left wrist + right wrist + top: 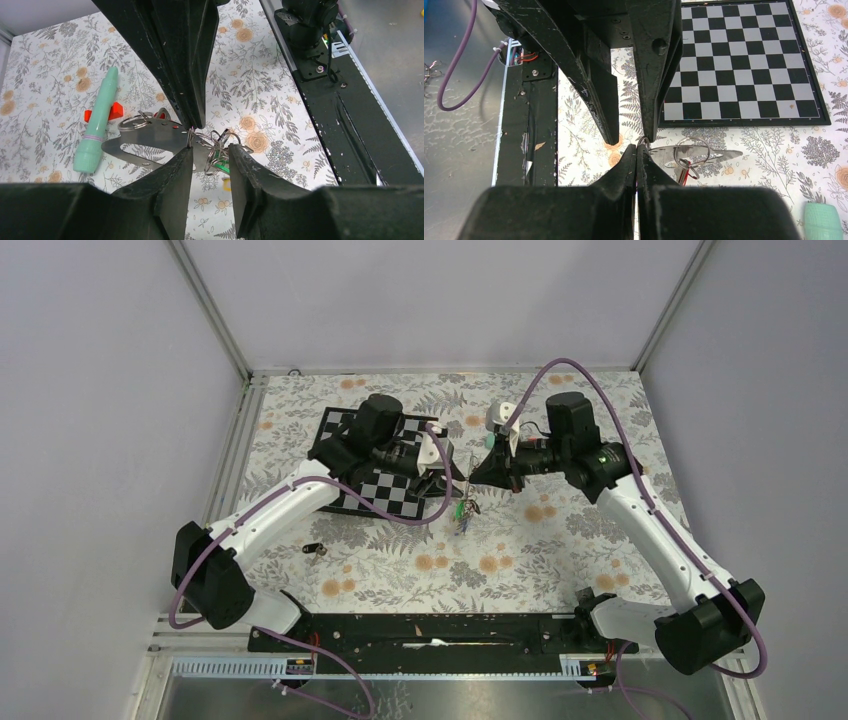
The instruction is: Put the keys on the keyring
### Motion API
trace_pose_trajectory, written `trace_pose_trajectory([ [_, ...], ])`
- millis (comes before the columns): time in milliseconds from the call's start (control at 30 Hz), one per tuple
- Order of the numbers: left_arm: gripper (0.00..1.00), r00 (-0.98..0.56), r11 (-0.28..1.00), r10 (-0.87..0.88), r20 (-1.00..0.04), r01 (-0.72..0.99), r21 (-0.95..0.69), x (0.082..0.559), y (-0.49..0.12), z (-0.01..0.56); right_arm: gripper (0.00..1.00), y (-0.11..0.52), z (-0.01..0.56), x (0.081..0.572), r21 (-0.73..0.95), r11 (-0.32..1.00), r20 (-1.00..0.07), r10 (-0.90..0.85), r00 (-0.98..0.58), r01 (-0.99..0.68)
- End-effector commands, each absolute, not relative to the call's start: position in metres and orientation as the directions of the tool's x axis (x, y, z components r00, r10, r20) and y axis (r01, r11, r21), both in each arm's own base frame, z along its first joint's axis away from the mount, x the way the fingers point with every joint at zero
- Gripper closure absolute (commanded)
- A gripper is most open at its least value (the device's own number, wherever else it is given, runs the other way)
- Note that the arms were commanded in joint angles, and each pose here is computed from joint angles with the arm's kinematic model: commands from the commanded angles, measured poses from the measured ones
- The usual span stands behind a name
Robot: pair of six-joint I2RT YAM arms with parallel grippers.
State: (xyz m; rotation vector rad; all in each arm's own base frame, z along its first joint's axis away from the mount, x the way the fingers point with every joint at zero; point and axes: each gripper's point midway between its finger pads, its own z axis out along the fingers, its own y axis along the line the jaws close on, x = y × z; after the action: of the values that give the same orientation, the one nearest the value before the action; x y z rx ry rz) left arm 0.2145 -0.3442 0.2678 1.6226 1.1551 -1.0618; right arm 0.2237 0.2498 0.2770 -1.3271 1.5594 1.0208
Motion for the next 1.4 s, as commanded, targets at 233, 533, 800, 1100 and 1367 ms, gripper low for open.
trace_pose_trajectory([
  [233,0.53,0.350,-0.178,0.181,-0.919,0.931,0.319,0.224,-0.349,0.300,1.00,0.256,0.288,0.213,0.047,0.045,-0.962,-0.266,-0.057,-0.998],
  [533,0.50,0.400,-0.190,0.195,-0.895,0.911,0.366,0.225,-0.346,0.306,1.00,0.257,0.284,0.211,0.069,0.038,-0.960,-0.268,-0.077,-0.997],
  [800,0.50,0.451,-0.231,0.204,-0.869,0.885,0.405,0.219,-0.340,0.302,1.00,0.257,0.285,0.212,0.072,0.041,-0.961,-0.264,-0.080,-0.997],
  [1100,0.53,0.472,-0.308,0.177,-0.864,0.860,0.407,0.207,-0.338,0.295,1.00,0.259,0.288,0.208,0.087,0.016,-0.965,-0.247,-0.089,-0.996],
  [1367,0.57,0.449,-0.340,0.143,-0.882,0.859,0.382,0.202,-0.343,0.296,1.00,0.260,0.285,0.206,0.094,0.007,-0.967,-0.238,-0.093,-0.996],
])
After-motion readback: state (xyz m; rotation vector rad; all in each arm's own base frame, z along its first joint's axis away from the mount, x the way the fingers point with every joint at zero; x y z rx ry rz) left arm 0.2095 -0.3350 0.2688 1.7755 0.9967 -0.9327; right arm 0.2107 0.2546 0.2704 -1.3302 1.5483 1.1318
